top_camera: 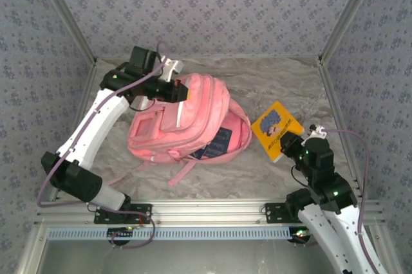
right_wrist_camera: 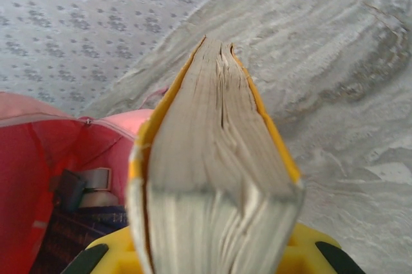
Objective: Pack the student bag
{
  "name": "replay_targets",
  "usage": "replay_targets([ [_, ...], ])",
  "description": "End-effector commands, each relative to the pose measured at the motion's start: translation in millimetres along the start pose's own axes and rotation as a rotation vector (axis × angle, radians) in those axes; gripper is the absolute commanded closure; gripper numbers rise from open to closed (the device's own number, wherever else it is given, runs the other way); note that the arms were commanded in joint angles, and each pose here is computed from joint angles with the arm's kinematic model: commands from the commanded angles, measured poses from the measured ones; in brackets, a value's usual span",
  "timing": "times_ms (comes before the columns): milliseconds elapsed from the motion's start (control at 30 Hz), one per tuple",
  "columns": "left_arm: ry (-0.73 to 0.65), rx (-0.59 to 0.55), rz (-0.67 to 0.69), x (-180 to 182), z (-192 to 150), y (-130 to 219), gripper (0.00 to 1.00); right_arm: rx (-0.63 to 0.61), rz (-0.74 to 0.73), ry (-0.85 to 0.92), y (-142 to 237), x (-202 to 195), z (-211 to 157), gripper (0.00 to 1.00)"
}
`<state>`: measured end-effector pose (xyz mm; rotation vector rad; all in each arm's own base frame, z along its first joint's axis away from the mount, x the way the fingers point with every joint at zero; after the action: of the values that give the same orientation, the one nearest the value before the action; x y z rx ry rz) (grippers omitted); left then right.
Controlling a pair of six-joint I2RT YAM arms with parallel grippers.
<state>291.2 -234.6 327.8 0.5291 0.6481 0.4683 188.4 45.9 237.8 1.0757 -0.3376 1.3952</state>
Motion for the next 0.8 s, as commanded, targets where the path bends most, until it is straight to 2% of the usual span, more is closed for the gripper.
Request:
replay_targets([
  [0, -0.163, -0.119, -0.229, -50, 32, 27, 1.00, -0.004, 0.175, 0.058, 16, 42, 11, 1.00],
  [133, -0.182, -0.141, -0.268, -55, 37, 35, 1.00, 0.034, 0.259, 0.090, 26, 60, 9, 1.00],
  [333, -0.171, -0.166, -0.292, -55, 42, 38, 1.00, -0.024, 0.207, 0.129, 41, 55, 21, 1.00],
  [467, -0.171, -0.175, -0.307, -56, 43, 39, 1.00, 0.001, 0.275, 0.130, 47, 68, 19, 1.00],
  [533, -0.163, -0.186, -0.305, -54, 45, 41, 1.00, 0.045, 0.376, 0.114, 47, 85, 13, 1.00],
  [600, -0.154, -0.191, -0.315, -53, 46, 41, 1.00, 0.142, 0.452, 0.094, 41, 96, -3, 1.00],
  [767, -0.139, -0.203, -0.322, -51, 46, 42, 1.00, 0.330, 0.579, -0.092, 17, 114, -28, 1.00],
])
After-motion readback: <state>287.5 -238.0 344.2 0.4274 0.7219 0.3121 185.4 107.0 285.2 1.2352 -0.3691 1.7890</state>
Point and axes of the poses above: each hand's point on the last joint's axis, 136 mm out from that joint toward the fingers, its own y axis back along the fingers, its own x axis along the line the jaws close on, z = x × y, the point moved 2 cm from there along y, back along the fingers, and after that the axes turned 14 degrees about -y, right-handed, at the moved point
